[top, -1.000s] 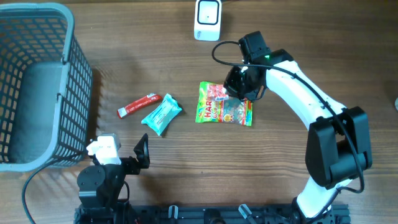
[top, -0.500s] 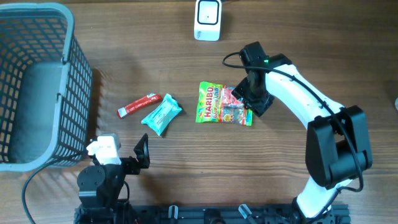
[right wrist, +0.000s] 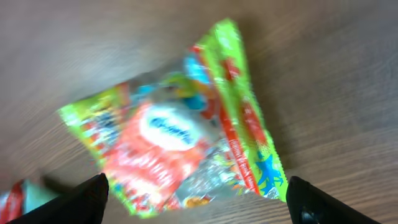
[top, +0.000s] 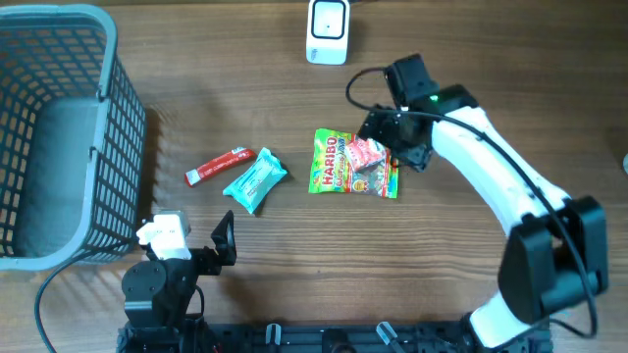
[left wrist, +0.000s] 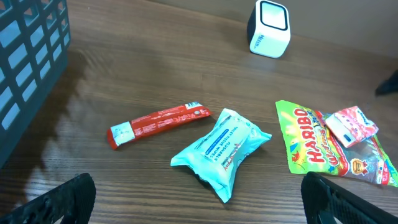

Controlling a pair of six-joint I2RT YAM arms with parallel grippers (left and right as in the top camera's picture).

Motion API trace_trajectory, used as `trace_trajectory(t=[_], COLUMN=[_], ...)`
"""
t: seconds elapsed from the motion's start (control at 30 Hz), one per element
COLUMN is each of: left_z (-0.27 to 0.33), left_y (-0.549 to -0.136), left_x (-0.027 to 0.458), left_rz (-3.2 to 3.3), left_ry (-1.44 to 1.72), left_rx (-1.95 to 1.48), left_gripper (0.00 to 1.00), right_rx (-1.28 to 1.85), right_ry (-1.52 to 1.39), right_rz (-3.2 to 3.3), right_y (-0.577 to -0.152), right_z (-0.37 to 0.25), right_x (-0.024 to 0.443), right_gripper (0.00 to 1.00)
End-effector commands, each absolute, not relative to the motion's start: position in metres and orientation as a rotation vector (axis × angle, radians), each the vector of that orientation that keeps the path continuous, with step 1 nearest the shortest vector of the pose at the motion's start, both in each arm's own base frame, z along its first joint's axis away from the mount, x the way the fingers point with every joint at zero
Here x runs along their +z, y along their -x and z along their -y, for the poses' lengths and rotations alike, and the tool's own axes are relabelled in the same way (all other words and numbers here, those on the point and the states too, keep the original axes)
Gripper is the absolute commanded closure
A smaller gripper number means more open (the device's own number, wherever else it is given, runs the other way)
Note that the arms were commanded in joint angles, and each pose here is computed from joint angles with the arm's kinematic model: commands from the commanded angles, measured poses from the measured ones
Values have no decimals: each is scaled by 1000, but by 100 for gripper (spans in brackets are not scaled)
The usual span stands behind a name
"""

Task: Scan the item barcode
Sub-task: 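Grasp the orange Kleenex box with the right gripper and lift, then hold the orange box up to the white scanner with the right gripper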

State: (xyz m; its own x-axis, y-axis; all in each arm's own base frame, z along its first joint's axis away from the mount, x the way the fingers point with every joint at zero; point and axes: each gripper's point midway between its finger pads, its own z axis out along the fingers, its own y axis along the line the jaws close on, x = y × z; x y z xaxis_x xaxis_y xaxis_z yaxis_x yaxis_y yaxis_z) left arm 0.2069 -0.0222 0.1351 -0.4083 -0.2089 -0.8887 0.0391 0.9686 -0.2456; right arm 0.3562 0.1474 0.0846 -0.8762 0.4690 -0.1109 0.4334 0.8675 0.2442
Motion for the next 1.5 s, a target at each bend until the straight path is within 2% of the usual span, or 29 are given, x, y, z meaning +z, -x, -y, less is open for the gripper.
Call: trace_trajectory(t=[0.0,0.07,0.1,0.2,0.33,0.47,0.5,0.67,0.97,1.07,1.13,1.2,1.23,1.27,1.37,1.47], left_z=[22,22,21,22,22,22,22,22,22,22,22,22,22,22,22,22], left_y=[-207,-207,-207,-207,-207,-207,-207,-207,-207,-207,-207,-207,-207,-207,-207,-207], left_x=[138,138,138,138,138,138,138,138,137,137,137,137,137,137,137,137], left_rz=[-1963,-1963,-1963,-1963,-1963,-1963,-1963,-1963,-1963,-1963,-1963,-1963,-1963,-1963,-1963,-1963], left_ry=[123,123,124,123,123,123,123,123,123,123,124,123,123,123,123,123], left_rx=[-267,-267,-267,-267,-267,-267,-267,-267,-267,-267,-267,-267,-267,-267,-267,-267], left_gripper=[0,0,0,0,0,0,0,0,0,0,0,0,0,0,0,0], right_rx=[325,252,231,187,182,347,394,623,609,621,630,636,637,638,642,660], right_ry=[112,325,380,565,626,728,761,867,884,883,885,915,915,911,826,619], right_rz=[-2789,-2731,-2715,-2630,-2589,-2629,-2627,-2586,-2633,-2685,-2727,-2749,-2758,-2759,-2768,-2780], right_y=[-370,-377,-378,-389,-408,-407,-405,-395,-388,-383,-378,-372,-370,-370,-378,-396], right_z=[-177,-178,-177,-177,-171,-168,-170,-186,-182,-180,-179,-177,-177,-177,-179,-183], right_x=[110,111,111,115,104,74,69,61,41,22,8,1,0,0,10,42], right_gripper=[3,6,1,0,0,0,2,29,31,35,51,75,91,96,96,96])
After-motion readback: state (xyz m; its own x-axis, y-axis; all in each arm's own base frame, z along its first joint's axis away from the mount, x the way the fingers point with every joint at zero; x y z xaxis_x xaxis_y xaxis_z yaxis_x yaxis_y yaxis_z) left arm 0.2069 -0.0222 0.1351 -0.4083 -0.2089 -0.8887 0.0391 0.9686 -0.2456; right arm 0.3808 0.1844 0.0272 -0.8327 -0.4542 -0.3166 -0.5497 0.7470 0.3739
